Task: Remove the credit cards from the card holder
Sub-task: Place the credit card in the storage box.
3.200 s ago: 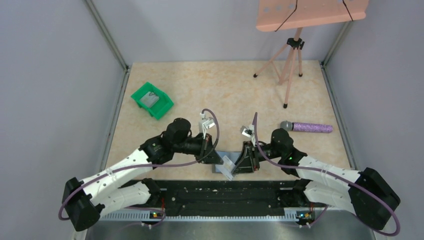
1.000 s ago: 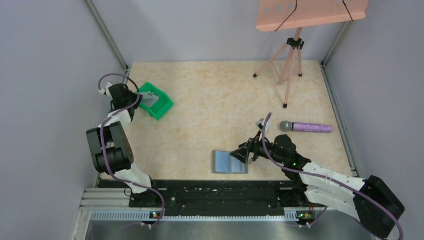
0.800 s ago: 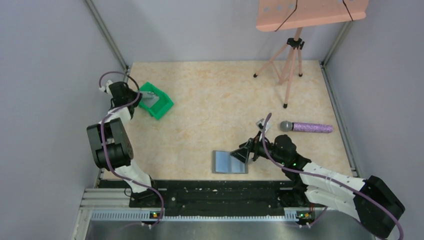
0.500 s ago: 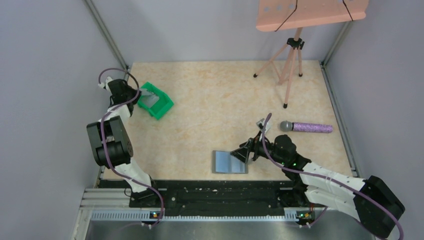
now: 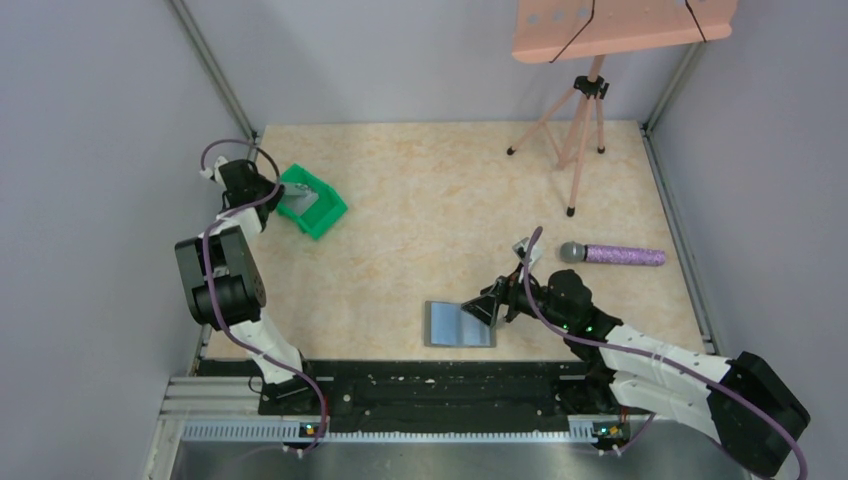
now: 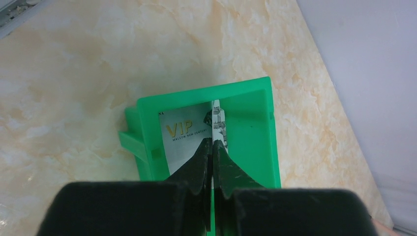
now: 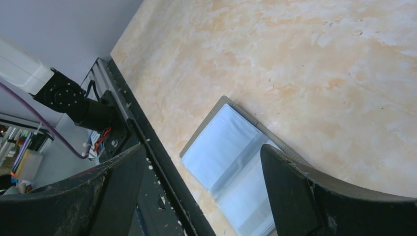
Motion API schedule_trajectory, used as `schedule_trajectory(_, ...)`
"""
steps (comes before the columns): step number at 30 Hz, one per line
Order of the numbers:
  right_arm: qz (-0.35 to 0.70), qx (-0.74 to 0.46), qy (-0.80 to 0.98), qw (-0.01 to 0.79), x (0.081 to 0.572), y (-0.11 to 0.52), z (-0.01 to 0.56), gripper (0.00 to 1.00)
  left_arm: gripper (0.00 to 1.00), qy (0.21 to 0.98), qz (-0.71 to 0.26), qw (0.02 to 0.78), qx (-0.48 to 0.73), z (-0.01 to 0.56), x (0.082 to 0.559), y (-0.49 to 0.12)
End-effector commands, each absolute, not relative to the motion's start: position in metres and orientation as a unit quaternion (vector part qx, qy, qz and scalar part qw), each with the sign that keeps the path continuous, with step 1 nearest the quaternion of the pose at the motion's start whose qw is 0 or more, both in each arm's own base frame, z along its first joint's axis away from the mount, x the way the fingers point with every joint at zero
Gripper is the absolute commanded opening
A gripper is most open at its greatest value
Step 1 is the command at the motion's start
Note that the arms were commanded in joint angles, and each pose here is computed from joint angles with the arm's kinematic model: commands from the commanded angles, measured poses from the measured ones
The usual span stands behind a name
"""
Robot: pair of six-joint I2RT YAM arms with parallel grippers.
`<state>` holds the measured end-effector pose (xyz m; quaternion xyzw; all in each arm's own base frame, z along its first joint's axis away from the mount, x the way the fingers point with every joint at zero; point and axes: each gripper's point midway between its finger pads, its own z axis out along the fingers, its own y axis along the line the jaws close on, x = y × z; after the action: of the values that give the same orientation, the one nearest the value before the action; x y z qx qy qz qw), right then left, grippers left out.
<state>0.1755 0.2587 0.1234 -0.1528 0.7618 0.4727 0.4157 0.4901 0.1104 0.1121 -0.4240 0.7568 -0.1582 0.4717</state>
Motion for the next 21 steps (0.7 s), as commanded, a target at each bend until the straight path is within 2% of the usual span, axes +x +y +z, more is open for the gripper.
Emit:
schedule_trajectory(1,0.473,-0.157,0.748,0.438,0.1818,0.2594,0.1349,0.86,0.0,0.74,-0.154,0.493,-0.432,0.1245,0.4936,0.1185)
schedule_trajectory(7,0.471,-0.157,0.753,0.431,0.182,0.2602,0.1305,0.86,0.0,0.71,-0.171,0.519,-0.444,0.1273,0.49,0.1167)
schedule_trajectory(15,0.466,-0.158,0.756,0.431,0.1827,0.2594,0.1293,0.86,0.0,0.706,-0.157,0.515,-0.46,0.1188,0.4879,0.1222)
schedule_trajectory(21,0.464,-0.158,0.757,0.433,0.1832,0.259,0.1294,0.86,0.16,0.711,-0.161,0.508,-0.458,0.1197,0.4887,0.1199)
